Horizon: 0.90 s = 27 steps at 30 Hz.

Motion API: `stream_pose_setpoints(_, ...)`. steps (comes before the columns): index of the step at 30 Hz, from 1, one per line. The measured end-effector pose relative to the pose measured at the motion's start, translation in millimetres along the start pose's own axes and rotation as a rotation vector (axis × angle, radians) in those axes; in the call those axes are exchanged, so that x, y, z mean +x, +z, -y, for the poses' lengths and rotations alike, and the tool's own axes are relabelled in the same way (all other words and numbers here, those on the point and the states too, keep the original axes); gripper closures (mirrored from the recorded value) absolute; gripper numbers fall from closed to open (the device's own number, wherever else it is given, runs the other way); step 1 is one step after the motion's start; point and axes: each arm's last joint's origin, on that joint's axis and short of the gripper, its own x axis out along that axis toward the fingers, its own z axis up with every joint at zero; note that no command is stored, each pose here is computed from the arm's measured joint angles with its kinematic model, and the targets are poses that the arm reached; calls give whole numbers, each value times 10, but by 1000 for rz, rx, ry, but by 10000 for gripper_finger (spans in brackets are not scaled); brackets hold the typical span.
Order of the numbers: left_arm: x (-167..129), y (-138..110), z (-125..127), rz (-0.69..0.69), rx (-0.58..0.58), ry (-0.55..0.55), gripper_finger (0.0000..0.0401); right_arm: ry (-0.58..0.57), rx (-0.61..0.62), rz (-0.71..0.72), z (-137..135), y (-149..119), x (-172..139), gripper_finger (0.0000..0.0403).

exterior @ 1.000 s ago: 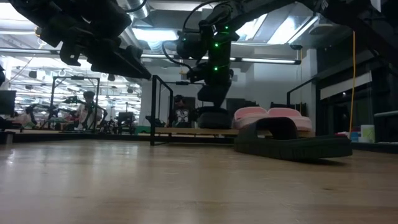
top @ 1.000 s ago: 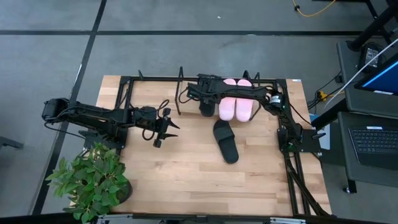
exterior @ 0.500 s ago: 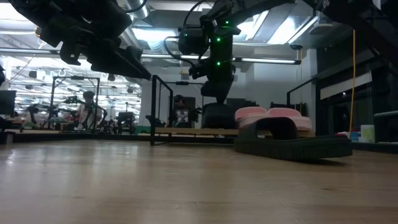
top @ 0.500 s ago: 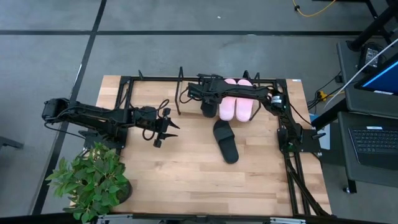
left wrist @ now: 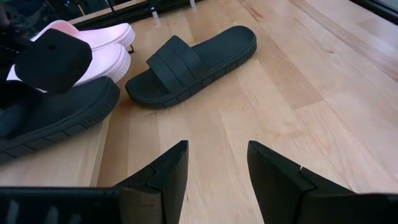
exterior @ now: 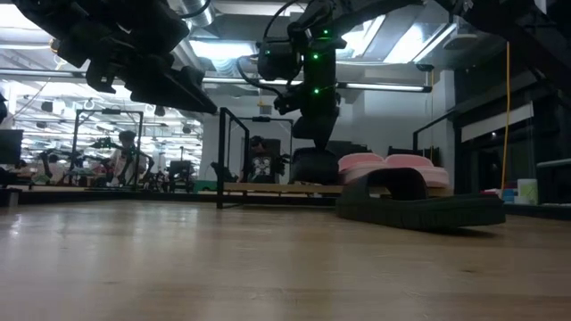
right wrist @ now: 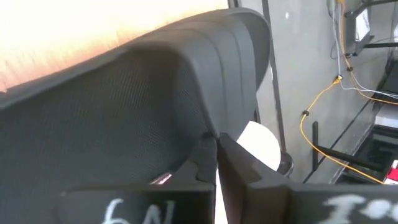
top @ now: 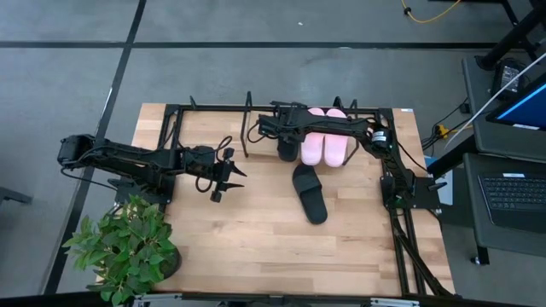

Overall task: Pick and place slides into the shelf
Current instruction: Adjust the black slide on the shelf

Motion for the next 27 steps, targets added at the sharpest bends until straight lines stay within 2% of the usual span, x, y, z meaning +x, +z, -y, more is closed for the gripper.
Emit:
stream_pose_setpoints(16,0,0,0,0,-2,0,244,25,-38,-3,-7,-3,2,379)
stream_pose_setpoints(27,0,0,0,0,-2,0,244,36,-76,-8,-10,-9,5,295)
